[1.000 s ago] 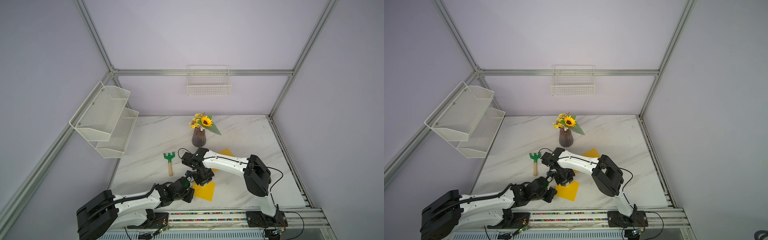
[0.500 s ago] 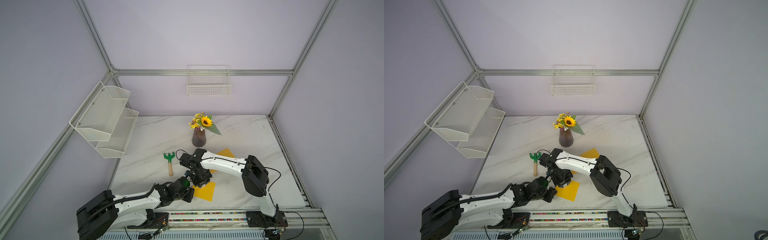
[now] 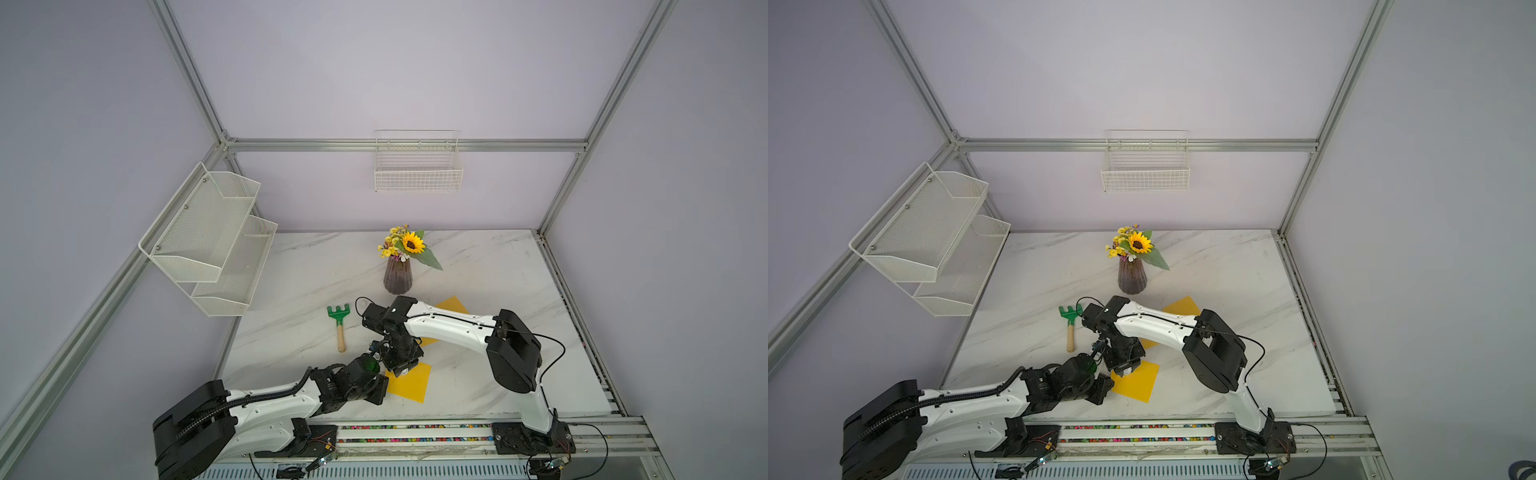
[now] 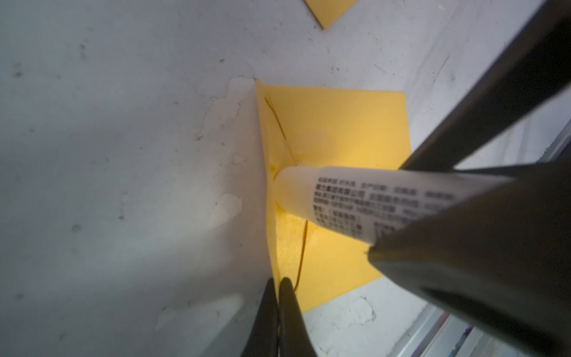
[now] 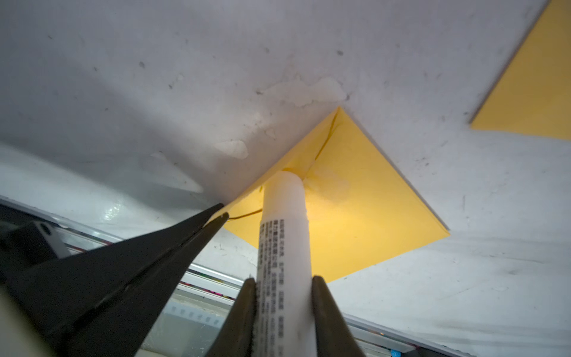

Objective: Seal the envelope with a glue stick
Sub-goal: Apply the envelope at the center of the board.

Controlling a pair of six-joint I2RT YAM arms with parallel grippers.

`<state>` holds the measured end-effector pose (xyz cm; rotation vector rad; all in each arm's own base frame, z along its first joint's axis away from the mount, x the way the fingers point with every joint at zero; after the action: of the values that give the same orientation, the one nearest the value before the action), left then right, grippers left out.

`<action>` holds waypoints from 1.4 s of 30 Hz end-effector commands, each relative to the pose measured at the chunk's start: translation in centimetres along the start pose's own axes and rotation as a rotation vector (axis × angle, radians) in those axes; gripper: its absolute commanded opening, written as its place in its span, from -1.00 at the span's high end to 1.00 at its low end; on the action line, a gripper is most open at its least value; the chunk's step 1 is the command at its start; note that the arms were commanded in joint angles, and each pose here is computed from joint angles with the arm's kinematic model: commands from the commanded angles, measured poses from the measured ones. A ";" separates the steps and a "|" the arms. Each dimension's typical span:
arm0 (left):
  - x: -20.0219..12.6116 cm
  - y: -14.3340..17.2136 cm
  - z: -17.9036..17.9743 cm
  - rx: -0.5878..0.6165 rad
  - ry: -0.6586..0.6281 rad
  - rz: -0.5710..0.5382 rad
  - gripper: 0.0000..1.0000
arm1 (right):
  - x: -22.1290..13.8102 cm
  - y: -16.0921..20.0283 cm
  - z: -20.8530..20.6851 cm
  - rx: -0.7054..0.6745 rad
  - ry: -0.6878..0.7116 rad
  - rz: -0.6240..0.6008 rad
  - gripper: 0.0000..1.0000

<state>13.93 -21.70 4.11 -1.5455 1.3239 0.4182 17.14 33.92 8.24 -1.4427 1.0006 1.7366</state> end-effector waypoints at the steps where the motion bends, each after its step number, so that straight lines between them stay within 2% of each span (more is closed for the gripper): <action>1: 0.0 -0.3 0.0 0.013 0.001 -0.021 0.99 | 2.2 -0.8 -3.5 0.020 0.252 0.001 1.00; 3: -0.1 -0.3 0.0 0.012 0.000 -0.021 0.99 | 2.2 -0.8 -5.5 0.023 0.388 0.015 1.00; 5: -0.1 -0.3 0.0 0.012 0.000 -0.024 0.99 | 2.5 -0.6 -5.7 0.022 0.401 0.034 1.00; 7: -0.1 -0.3 0.0 0.010 0.001 -0.024 0.99 | 2.9 -0.5 -3.8 0.015 0.273 0.041 1.00; 11: -0.2 -0.3 0.0 0.011 0.000 -0.026 0.99 | 2.1 -1.0 3.0 -0.040 -0.162 0.009 1.00; 13: -0.2 -0.3 0.0 0.009 0.000 -0.028 0.99 | 1.8 -1.1 3.6 -0.046 -0.209 0.002 1.00; 15: -0.2 -0.3 0.1 0.012 -0.003 -0.025 0.99 | 2.3 -1.2 1.7 0.000 -0.118 -0.009 1.00; 19: -0.2 -0.3 0.0 0.013 0.001 -0.026 0.99 | 2.7 -0.6 -5.5 0.028 0.340 0.027 1.00; 21: -0.3 -0.3 0.0 0.013 0.003 -0.028 0.99 | 2.6 -0.4 -6.7 0.024 0.426 0.043 1.00; 23: -0.3 -0.3 0.0 0.012 0.000 -0.029 0.99 | 2.8 -0.3 -6.0 0.017 0.377 0.050 1.00; 25: -0.3 -0.4 0.0 0.011 -0.001 -0.030 0.99 | 3.2 -0.3 -3.3 -0.005 0.201 0.054 1.00; 27: -0.3 -0.4 0.0 0.013 -0.002 -0.029 0.99 | 2.9 -0.1 0.4 -0.024 -0.036 0.052 1.00; 29: -0.3 -0.3 0.0 0.013 -0.001 -0.027 0.99 | 2.5 0.4 2.4 -0.047 -0.156 0.067 1.00; 30: -0.3 -0.3 0.0 0.012 -0.002 -0.027 0.99 | 2.4 0.7 2.7 -0.055 -0.171 0.075 1.00; 32: -0.3 -0.4 0.0 0.015 -0.001 -0.026 0.99 | 2.7 1.1 1.9 -0.045 -0.137 0.082 1.00; 37: -0.3 -0.4 0.0 0.016 -0.002 -0.027 0.99 | 2.2 1.2 -5.8 -0.013 0.374 0.099 1.00; 38: -0.3 -0.4 0.0 0.015 -0.004 -0.029 0.99 | 2.1 1.4 -6.7 -0.007 0.433 0.109 1.00; 40: -0.4 -0.4 0.0 0.016 -0.002 -0.028 0.99 | 2.4 1.8 -6.8 -0.006 0.435 0.119 1.00; 42: -0.4 -0.4 0.0 0.016 -0.004 -0.027 0.99 | 3.1 2.0 -5.0 -0.017 0.306 0.123 1.00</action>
<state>13.98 -21.52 4.15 -1.5462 1.3142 0.4194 17.66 31.69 8.05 -1.6338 1.0866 1.6602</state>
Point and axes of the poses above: each gripper's point midway between its finger pads, its own x axis out along the fingers, its own z axis along the line the jaws close on, y = z × x, the point moved 2 cm from there along -x, back along the fingers, and after that the axes turned 4 degrees about -x, right-handed, at the moved point
